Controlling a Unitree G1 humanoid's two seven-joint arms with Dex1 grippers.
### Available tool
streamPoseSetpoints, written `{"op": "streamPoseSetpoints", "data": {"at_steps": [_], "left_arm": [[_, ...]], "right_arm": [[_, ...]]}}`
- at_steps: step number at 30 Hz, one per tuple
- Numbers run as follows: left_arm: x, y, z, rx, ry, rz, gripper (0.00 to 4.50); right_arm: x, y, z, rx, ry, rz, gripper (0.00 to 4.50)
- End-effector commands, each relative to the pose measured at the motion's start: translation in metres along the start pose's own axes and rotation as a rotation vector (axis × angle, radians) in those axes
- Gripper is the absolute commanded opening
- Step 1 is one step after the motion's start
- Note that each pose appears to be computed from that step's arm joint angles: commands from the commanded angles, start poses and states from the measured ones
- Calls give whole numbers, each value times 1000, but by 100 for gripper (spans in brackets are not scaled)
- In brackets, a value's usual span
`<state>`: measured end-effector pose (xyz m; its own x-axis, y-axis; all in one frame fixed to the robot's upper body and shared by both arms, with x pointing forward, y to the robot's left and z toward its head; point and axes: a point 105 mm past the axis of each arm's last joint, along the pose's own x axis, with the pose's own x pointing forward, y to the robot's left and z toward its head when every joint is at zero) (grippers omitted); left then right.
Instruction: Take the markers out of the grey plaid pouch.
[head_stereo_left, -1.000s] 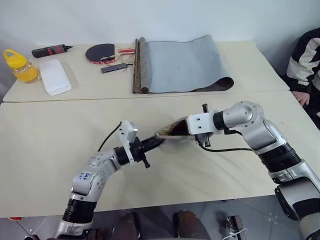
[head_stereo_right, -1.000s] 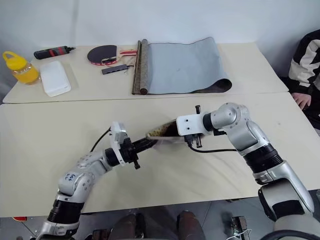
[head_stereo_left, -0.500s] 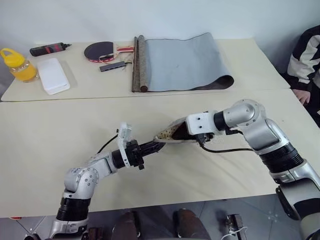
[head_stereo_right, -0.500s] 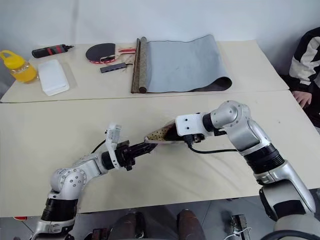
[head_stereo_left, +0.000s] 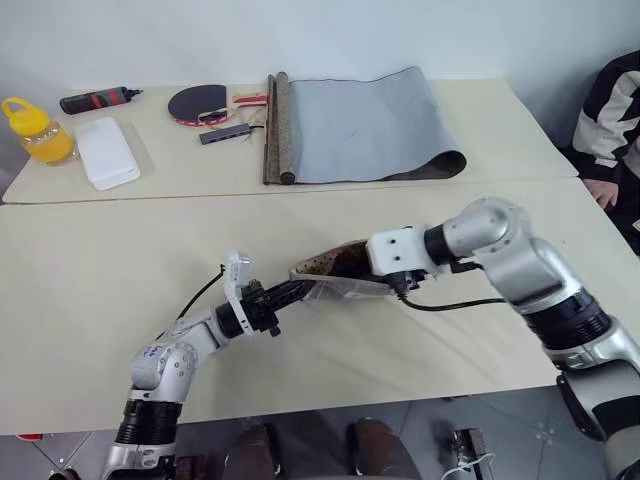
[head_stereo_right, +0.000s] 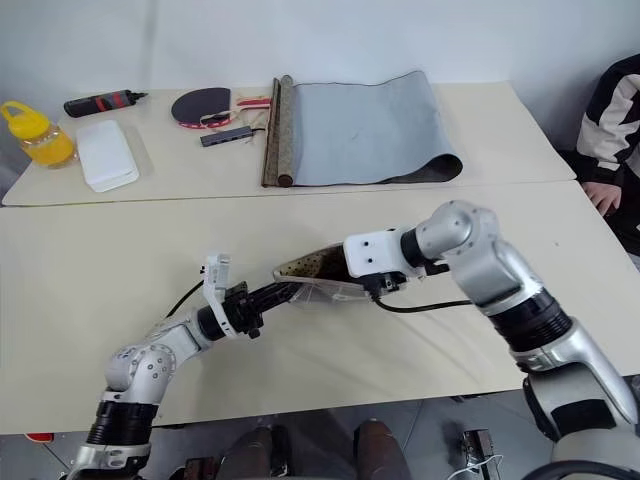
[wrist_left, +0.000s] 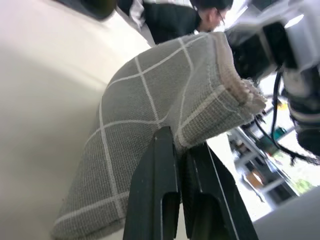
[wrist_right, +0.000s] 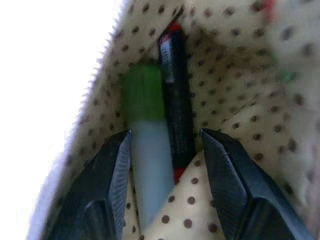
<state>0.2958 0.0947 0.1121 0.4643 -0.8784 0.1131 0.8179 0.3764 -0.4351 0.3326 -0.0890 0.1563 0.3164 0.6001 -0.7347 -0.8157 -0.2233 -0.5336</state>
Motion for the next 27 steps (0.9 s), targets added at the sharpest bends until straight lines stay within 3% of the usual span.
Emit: {"op": "streamPoseSetpoints", "data": {"at_steps": [1, 6, 11, 14, 16, 22, 27], "left_arm": [[-4, 6, -6, 19, 17, 41, 0], [-2, 5, -4, 30, 5, 39, 0], [2, 3, -2, 22, -1, 28, 0], [7, -2, 7, -28, -59, 7, 0], [9, -4, 3, -7, -20, -5, 0], [11, -8, -1, -23, 0, -20, 0], [11, -8, -5, -11, 14, -17, 0]], "right_arm": [[-2, 0, -6, -2, 24, 1, 230], [0, 10, -5, -6, 15, 49, 230], [1, 2, 22, 2, -104, 13, 230], [3, 3, 20, -16, -86, 16, 230], [5, 3, 19, -17, -89, 15, 230], [13, 0, -4, -48, 39, -14, 230], [12, 13, -22, -17, 137, 69, 230]]}}
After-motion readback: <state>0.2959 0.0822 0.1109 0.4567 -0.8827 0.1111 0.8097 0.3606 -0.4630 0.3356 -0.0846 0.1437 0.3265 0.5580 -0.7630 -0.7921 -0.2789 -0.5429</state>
